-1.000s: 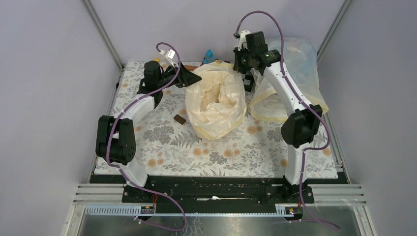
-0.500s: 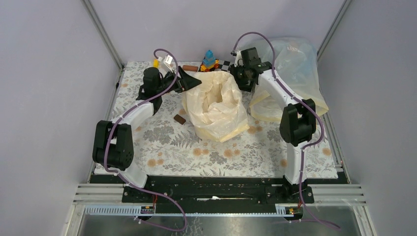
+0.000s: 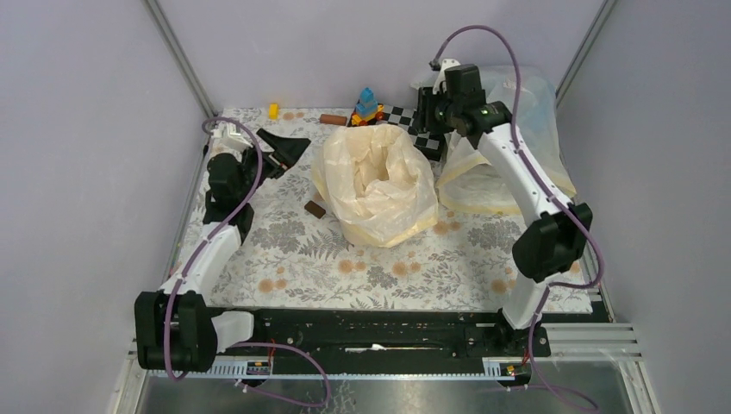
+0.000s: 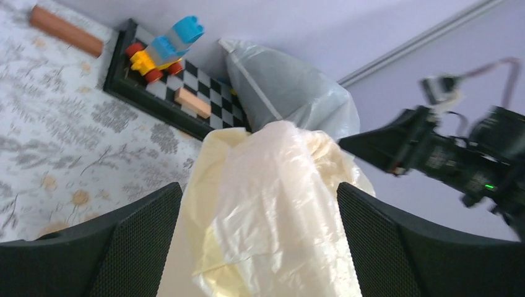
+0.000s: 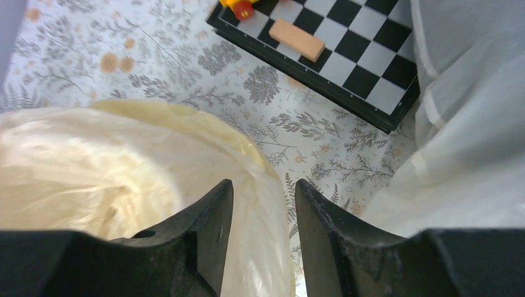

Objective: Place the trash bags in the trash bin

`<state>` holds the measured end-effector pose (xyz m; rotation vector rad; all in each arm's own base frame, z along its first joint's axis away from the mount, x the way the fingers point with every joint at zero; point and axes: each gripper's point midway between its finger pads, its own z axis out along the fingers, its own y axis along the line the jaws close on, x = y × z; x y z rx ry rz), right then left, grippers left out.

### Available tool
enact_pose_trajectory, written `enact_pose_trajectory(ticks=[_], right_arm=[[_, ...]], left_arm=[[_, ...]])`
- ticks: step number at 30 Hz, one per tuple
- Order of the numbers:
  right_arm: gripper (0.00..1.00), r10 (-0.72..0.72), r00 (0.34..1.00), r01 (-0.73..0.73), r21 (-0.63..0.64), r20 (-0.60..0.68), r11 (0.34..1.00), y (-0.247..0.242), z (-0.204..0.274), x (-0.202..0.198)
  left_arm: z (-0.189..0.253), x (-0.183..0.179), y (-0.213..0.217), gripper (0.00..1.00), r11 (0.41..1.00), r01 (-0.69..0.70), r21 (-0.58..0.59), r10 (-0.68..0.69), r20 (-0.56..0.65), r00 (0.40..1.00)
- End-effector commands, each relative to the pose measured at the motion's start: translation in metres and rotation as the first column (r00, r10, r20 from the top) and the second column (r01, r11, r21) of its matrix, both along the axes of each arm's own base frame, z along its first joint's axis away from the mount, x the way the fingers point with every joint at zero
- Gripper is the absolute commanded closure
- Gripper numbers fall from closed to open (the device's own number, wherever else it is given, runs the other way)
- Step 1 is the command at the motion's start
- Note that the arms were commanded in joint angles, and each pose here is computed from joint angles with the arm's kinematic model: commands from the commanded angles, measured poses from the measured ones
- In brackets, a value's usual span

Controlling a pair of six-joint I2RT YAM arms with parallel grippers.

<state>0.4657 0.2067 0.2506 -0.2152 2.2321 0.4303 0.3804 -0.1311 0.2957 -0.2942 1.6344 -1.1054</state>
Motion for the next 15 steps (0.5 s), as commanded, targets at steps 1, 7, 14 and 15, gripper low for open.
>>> enact_pose_trajectory(ticks=[1, 7, 14, 15], right_arm=[[0.51, 0.014, 0.996, -0.015, 0.008, 0.093, 1.0, -0.007, 0.059, -0.022], [0.56, 0.194, 0.974, -0.188, -0.056, 0.115, 0.98, 0.035, 0.077, -0.065], [1.0, 0.372, 0.928, -0.363, -0.153, 0.027, 0.919, 0.096, 0.058, -0.107], [1.0, 0.379, 0.925, -0.373, -0.163, 0.006, 0.913, 0.1, 0.051, -0.109]], left_arm=[[-0.014, -0.002, 0.017, 0.02, 0.994, -0.097, -0.057, 0.095, -0.038, 0.995], [-0.047, -0.007, 0.015, 0.05, 0.99, -0.052, -0.13, 0.037, -0.116, 0.993], [-0.066, -0.013, 0.004, 0.14, 0.982, 0.02, -0.189, -0.045, -0.127, 0.991], [-0.066, -0.014, 0.002, 0.14, 0.979, 0.038, -0.198, -0.064, -0.124, 0.99]])
